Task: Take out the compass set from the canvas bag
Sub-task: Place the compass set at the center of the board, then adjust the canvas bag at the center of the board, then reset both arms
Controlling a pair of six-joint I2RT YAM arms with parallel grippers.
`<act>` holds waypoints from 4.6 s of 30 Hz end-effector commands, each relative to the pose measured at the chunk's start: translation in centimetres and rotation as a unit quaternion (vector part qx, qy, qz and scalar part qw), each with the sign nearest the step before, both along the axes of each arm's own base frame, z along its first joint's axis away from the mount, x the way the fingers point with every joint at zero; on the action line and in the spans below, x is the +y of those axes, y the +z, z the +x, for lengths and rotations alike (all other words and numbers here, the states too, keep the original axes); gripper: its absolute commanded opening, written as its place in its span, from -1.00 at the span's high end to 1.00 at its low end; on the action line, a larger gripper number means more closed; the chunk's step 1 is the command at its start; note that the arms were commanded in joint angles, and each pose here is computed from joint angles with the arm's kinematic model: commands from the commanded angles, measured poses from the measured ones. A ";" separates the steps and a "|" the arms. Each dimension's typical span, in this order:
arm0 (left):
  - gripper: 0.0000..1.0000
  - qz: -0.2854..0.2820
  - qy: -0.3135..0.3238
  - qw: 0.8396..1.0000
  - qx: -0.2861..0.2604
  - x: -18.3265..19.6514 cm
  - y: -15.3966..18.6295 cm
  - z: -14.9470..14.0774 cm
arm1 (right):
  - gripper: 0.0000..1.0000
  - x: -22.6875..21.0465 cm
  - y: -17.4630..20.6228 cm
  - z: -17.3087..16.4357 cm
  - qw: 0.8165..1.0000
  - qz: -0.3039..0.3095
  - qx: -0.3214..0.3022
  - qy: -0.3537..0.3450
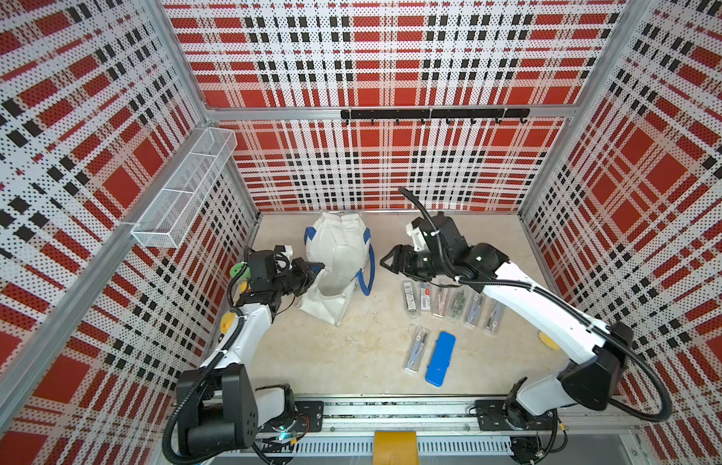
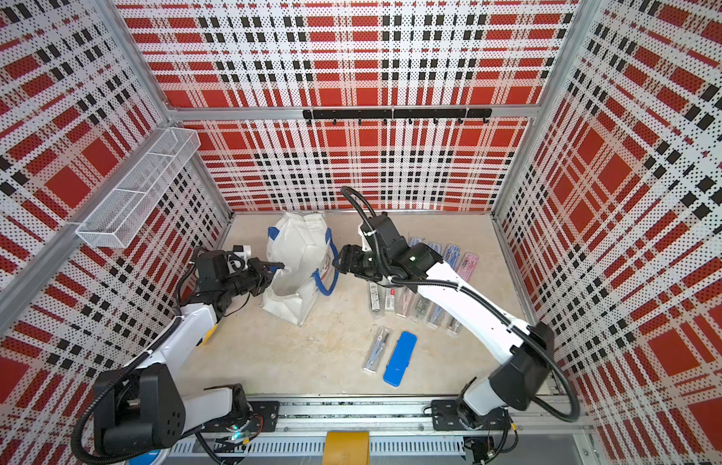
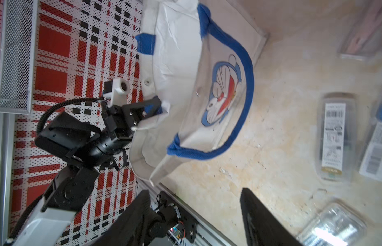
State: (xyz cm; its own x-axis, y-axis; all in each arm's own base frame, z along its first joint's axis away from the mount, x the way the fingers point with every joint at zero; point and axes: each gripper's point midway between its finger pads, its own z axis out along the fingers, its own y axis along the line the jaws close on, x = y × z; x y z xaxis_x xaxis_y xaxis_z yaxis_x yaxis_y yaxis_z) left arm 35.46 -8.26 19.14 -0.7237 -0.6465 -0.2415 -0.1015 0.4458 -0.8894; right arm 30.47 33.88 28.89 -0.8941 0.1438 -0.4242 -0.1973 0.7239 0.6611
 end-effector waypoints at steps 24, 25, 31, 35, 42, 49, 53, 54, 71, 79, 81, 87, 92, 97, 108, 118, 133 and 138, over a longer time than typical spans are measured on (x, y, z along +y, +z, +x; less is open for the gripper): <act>1.00 0.043 -0.057 0.997 0.025 -3.0 1.9 -0.6 | 0.83 4.1 -0.6 6.8 1.000 -0.026 0.002 0.012; 1.00 0.049 -0.064 0.996 0.024 -3.4 2.3 -0.7 | 0.87 3.5 -0.4 6.9 1.000 -0.028 0.003 0.008; 1.00 0.085 -0.129 0.988 0.030 -6.6 3.1 -1.5 | 0.97 -0.9 -0.2 7.4 0.999 -0.046 0.008 -0.020; 1.00 0.107 -0.164 0.980 0.031 -8.8 2.5 -1.8 | 0.96 -3.3 -0.9 7.8 0.998 -0.042 0.018 -0.038; 1.00 0.124 -0.158 0.979 0.025 -9.3 2.7 -0.6 | 0.93 -3.5 -2.8 7.6 0.998 -0.032 0.044 -0.037; 1.00 0.134 -0.147 0.980 -0.003 -8.4 5.6 0.3 | 0.89 -3.1 -1.1 7.7 0.999 -0.006 0.035 -0.039; 1.00 0.129 -0.149 0.980 0.005 -8.2 5.1 0.3 | 0.88 -2.6 -1.1 7.9 0.998 0.007 0.040 -0.038; 1.00 0.129 -0.151 0.980 0.007 -8.2 4.8 0.2 | 0.88 -2.6 -1.5 8.0 0.998 0.006 0.044 -0.039; -0.99 0.233 -0.087 0.968 -0.047 -3.1 9.3 -1.3 | -0.99 -7.8 0.9 8.0 0.997 -0.043 -0.034 -0.057; -0.99 0.309 0.063 0.929 -0.193 2.5 18.2 -4.1 | -0.99 -17.8 6.8 6.7 0.959 -0.151 -0.169 -0.168; -0.99 0.319 0.110 0.916 -0.215 4.5 19.2 -5.0 | -0.99 -19.1 7.6 6.2 0.944 -0.143 -0.229 -0.191; -0.99 0.370 0.234 0.857 -0.273 9.1 17.1 -8.2 | -0.99 -25.1 7.8 3.4 0.872 -0.147 -0.374 -0.280; -0.99 0.437 0.282 0.814 -0.261 12.3 11.3 -8.6 | -0.99 -30.3 0.8 4.4 0.875 -0.219 -0.281 -0.327; -0.99 0.502 0.270 0.797 -0.200 14.2 3.0 -6.9 | -1.00 -34.0 -5.7 4.5 0.840 -0.273 -0.294 -0.365; -0.99 0.524 0.198 0.804 -0.198 11.8 -4.2 0.5 | -0.99 -38.5 -13.1 6.4 0.780 -0.345 -0.348 -0.389; -0.99 0.560 0.188 0.774 -0.228 10.2 -7.3 4.0 | -0.99 -35.9 -17.1 8.4 0.800 -0.343 -0.381 -0.311; -0.99 0.570 0.190 0.767 -0.225 9.9 -7.0 4.7 | -0.99 -36.6 -17.6 9.6 0.799 -0.367 -0.351 -0.323; -0.99 0.573 0.190 0.765 -0.224 9.9 -7.1 4.8 | -0.99 -36.6 -18.1 10.1 0.812 -0.356 -0.339 -0.314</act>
